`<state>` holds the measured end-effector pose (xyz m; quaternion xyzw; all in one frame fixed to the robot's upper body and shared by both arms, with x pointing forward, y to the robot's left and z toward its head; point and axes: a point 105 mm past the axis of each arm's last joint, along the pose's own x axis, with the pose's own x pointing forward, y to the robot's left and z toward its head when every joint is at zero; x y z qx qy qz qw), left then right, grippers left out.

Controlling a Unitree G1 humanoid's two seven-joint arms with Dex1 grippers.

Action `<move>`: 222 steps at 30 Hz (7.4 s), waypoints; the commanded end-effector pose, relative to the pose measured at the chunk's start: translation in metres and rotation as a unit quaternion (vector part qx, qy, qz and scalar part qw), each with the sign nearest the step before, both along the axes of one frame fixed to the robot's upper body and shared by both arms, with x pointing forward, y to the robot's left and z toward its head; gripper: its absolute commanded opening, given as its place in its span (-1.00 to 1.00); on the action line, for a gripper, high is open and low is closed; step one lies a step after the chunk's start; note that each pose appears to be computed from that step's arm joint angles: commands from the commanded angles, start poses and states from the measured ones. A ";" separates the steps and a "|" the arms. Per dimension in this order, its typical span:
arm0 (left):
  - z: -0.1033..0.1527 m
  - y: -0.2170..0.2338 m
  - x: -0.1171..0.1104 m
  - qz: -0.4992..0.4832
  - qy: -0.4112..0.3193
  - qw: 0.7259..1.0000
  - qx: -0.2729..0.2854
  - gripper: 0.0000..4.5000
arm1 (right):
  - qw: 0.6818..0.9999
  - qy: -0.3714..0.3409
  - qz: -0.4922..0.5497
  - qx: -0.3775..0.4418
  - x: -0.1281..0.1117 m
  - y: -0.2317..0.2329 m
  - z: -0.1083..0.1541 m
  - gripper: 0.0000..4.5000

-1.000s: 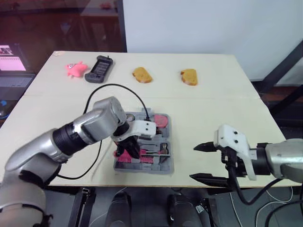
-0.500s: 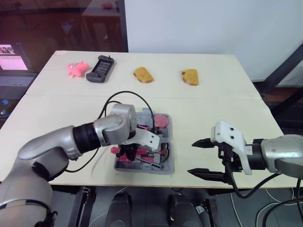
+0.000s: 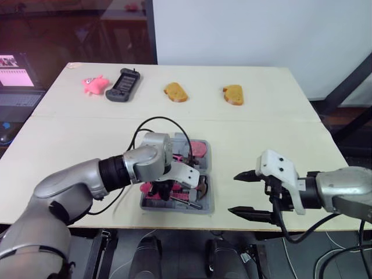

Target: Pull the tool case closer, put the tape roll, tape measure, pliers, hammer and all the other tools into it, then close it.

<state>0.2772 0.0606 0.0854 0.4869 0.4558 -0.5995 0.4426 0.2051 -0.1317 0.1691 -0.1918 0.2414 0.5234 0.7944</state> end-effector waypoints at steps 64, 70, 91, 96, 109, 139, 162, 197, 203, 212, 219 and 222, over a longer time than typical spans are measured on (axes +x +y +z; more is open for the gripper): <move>-0.008 -0.023 -0.018 0.094 0.018 0.995 -0.020 -0.84 | 1.000 -0.028 0.014 0.001 0.016 0.003 0.001 1.00; -0.009 -0.021 -0.016 0.104 0.019 0.994 -0.021 -0.84 | 0.999 -0.036 0.016 0.003 0.021 0.005 0.004 1.00; 0.073 -0.007 -0.001 -0.017 -0.080 0.966 -0.246 0.38 | 0.999 -0.028 0.031 0.000 0.020 0.004 0.004 1.00; 0.070 0.006 0.005 -0.025 -0.135 0.921 -0.364 0.38 | 0.999 -0.024 0.039 -0.005 0.019 0.003 0.004 1.00; 0.011 0.023 -0.018 0.034 -0.045 0.889 -0.455 -0.96 | 0.998 -0.023 0.052 -0.010 0.021 0.003 0.009 1.00; 0.058 0.037 -0.005 0.115 -0.057 0.822 -0.555 -0.96 | 0.984 -0.166 0.065 0.016 0.021 0.006 0.016 1.00; 0.019 0.199 -0.006 0.341 -0.215 0.798 -0.449 -1.00 | 0.988 -0.142 -0.048 0.041 0.053 -0.026 -0.066 -0.98; -0.056 0.114 0.041 0.298 -0.209 0.821 -0.440 -1.00 | 0.990 -0.110 0.058 -0.061 0.141 0.022 -0.125 -0.98; -0.055 0.099 0.046 0.283 -0.200 0.822 -0.453 -1.00 | 0.990 -0.099 0.086 -0.059 0.132 0.033 -0.128 -0.98; -0.063 0.101 0.040 0.266 -0.180 0.839 -0.439 -1.00 | 0.989 -0.093 0.084 -0.078 0.122 0.021 -0.127 -0.98; -0.064 0.086 0.040 0.251 -0.161 0.838 -0.456 -1.00 | 0.987 -0.109 0.103 -0.065 0.122 0.033 -0.120 -0.98; -0.061 0.082 0.042 0.251 -0.153 0.836 -0.463 -1.00 | 0.987 -0.105 0.104 -0.064 0.120 0.033 -0.120 -0.98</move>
